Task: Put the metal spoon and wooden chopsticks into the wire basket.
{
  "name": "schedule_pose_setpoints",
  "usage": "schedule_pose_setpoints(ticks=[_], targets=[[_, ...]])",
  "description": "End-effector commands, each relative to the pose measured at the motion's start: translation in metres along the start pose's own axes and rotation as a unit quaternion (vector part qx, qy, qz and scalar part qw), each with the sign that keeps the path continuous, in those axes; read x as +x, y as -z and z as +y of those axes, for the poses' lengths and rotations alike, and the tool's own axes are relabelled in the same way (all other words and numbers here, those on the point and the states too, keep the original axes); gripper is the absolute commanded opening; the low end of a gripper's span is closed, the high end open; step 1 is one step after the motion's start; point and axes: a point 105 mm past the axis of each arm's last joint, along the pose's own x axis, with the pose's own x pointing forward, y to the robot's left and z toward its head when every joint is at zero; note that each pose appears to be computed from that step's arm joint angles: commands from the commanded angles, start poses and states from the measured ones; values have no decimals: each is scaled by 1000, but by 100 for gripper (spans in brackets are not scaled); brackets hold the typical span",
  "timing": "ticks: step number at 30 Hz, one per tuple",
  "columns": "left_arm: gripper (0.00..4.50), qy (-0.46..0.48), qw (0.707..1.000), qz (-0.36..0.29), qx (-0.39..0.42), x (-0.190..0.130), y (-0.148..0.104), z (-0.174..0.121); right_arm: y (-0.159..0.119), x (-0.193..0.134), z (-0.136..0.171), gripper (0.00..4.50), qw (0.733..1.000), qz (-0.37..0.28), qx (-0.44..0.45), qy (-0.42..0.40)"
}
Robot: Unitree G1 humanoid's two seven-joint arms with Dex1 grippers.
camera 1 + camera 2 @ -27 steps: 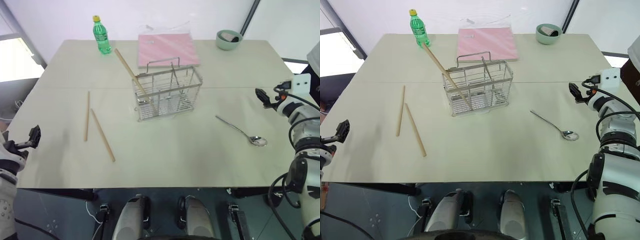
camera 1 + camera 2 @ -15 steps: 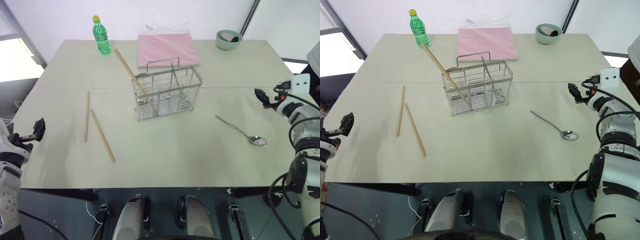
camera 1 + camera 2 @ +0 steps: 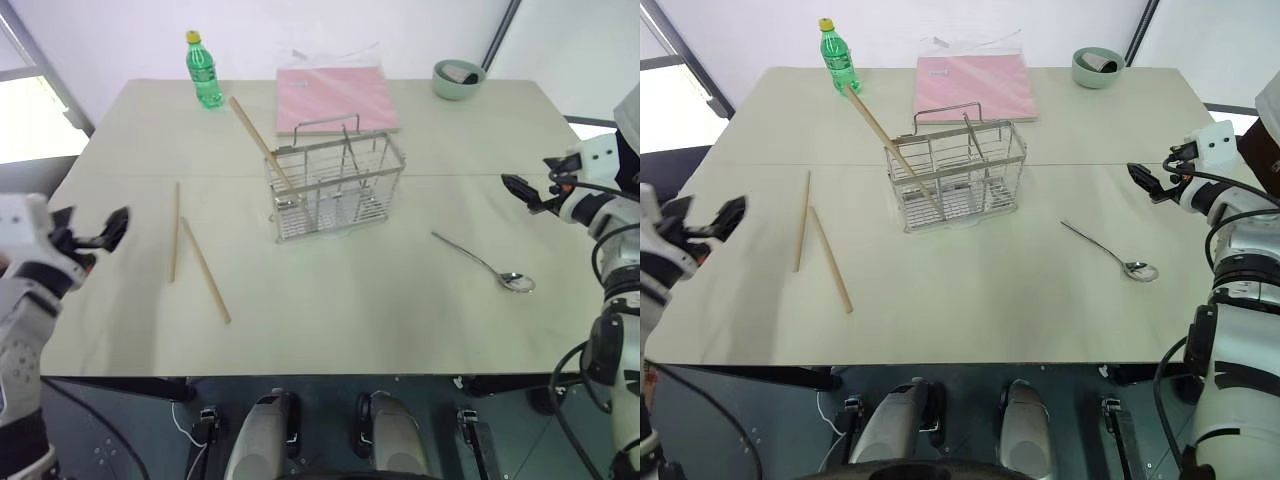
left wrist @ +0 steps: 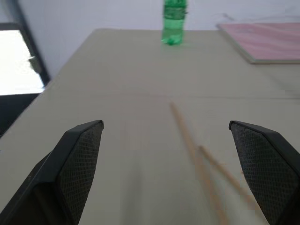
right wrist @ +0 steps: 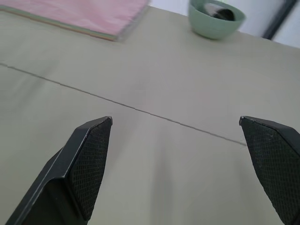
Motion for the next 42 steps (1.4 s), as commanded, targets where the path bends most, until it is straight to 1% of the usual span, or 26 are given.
schedule_pose_setpoints(ticks=[1, 4, 6, 8, 11, 13, 15, 17, 19, 22, 28, 31, 38, 39, 41, 42], targets=[[450, 180, 983, 7, 24, 7, -24, -70, -29, -6, 8, 445, 995, 10, -47, -84], [450, 327, 943, 36, 56, -2, -27, -125, -27, -10, 24, 445, 983, 55, -60, -166], [450, 395, 915, 47, 68, -10, -27, -150, -19, -13, 32, 445, 973, 92, -60, -205], [450, 451, 888, 54, 72, -17, -28, -170, -8, -17, 38, 445, 960, 135, -61, -236], [450, 508, 857, 52, 63, -20, -35, -192, 16, -23, 45, 445, 944, 200, -50, -259], [450, 524, 848, 50, 58, -18, -37, -200, 26, -27, 47, 445, 937, 226, -41, -265], [450, 530, 844, 53, 55, -14, -38, -204, 33, -27, 48, 445, 935, 237, -35, -263], [450, 549, 832, 57, 54, -13, -37, -211, 45, -26, 50, 445, 932, 256, -21, -255], [450, 558, 826, 58, 55, -12, -37, -215, 53, -27, 52, 445, 929, 269, -9, -253], [450, 559, 825, 55, 59, -8, -38, -217, 70, -29, 56, 445, 923, 292, -7, -249], [450, 560, 825, 55, 61, -8, -40, -217, 84, -29, 60, 445, 919, 313, 10, -241], [450, 558, 826, 55, 64, -8, -41, -216, 90, -28, 65, 364, 916, 318, 20, -245], [450, 551, 830, 51, 68, -5, -44, -213, 90, -27, 69, 23, 914, 315, 24, -254], [450, 550, 831, 50, 69, -4, -44, -213, 89, -27, 69, 10, 915, 314, 24, -253], [450, 548, 832, 48, 69, -3, -45, -213, 88, -27, 69, 10, 917, 308, 23, -252], [450, 548, 833, 46, 70, -2, -45, -213, 85, -24, 68, 10, 922, 297, 16, -247]])
